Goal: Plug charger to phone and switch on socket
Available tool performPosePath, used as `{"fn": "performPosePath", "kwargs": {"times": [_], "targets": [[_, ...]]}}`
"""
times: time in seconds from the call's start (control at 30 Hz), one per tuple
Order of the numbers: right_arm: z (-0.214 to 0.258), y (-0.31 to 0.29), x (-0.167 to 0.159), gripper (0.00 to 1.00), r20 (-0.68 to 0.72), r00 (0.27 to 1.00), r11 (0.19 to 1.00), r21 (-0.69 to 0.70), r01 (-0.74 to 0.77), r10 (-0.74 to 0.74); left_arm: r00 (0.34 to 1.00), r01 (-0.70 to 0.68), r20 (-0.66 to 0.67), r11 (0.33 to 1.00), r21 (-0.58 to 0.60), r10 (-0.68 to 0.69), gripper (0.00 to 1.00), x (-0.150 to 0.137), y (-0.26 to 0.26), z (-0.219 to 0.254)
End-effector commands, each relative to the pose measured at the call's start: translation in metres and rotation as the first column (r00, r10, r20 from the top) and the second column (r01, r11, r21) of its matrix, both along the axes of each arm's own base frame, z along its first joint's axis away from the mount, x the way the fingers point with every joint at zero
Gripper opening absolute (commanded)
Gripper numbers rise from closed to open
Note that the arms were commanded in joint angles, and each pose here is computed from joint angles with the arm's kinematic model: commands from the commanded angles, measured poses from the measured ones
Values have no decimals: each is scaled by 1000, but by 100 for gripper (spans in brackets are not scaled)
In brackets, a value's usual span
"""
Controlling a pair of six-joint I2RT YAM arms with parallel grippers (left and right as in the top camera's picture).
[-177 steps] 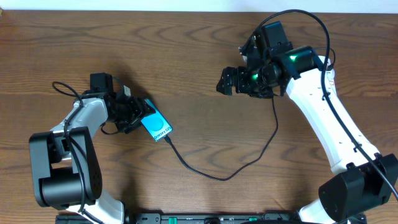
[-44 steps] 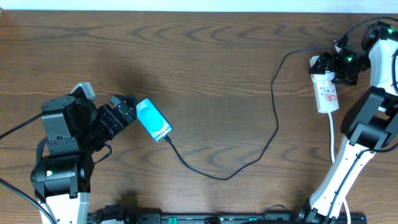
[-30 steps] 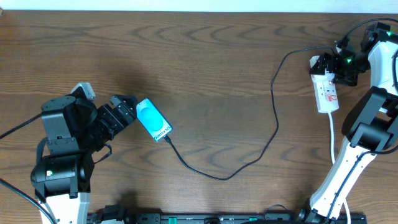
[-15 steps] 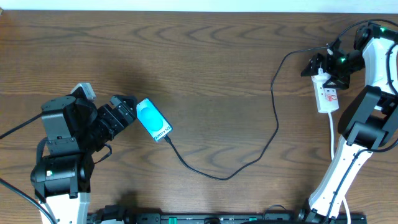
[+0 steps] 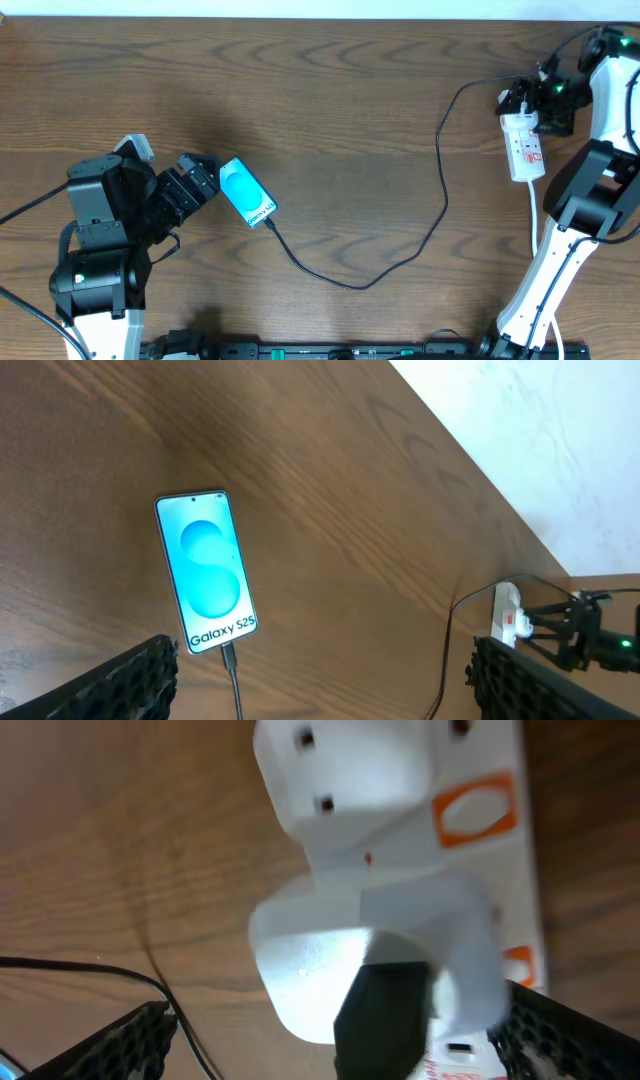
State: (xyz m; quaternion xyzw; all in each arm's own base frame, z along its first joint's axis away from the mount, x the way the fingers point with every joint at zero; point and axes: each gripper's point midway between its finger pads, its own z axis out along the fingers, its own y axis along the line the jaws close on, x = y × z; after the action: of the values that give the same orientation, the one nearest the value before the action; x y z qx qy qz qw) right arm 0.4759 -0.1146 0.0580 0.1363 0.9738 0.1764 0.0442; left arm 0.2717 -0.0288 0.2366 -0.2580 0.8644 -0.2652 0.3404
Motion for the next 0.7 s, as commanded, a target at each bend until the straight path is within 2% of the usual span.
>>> {"fn": "performPosePath", "kwargs": {"times": [0.0, 0.67], "targets": [[11, -2, 9, 99, 37, 999, 1000, -6, 14, -14, 1000, -10, 2, 1000, 4, 10, 94, 0, 2, 1], [5, 13, 6, 99, 9, 1000, 1000, 17, -7, 6, 1000, -10, -2, 1000, 3, 10, 94, 0, 2, 0]]}}
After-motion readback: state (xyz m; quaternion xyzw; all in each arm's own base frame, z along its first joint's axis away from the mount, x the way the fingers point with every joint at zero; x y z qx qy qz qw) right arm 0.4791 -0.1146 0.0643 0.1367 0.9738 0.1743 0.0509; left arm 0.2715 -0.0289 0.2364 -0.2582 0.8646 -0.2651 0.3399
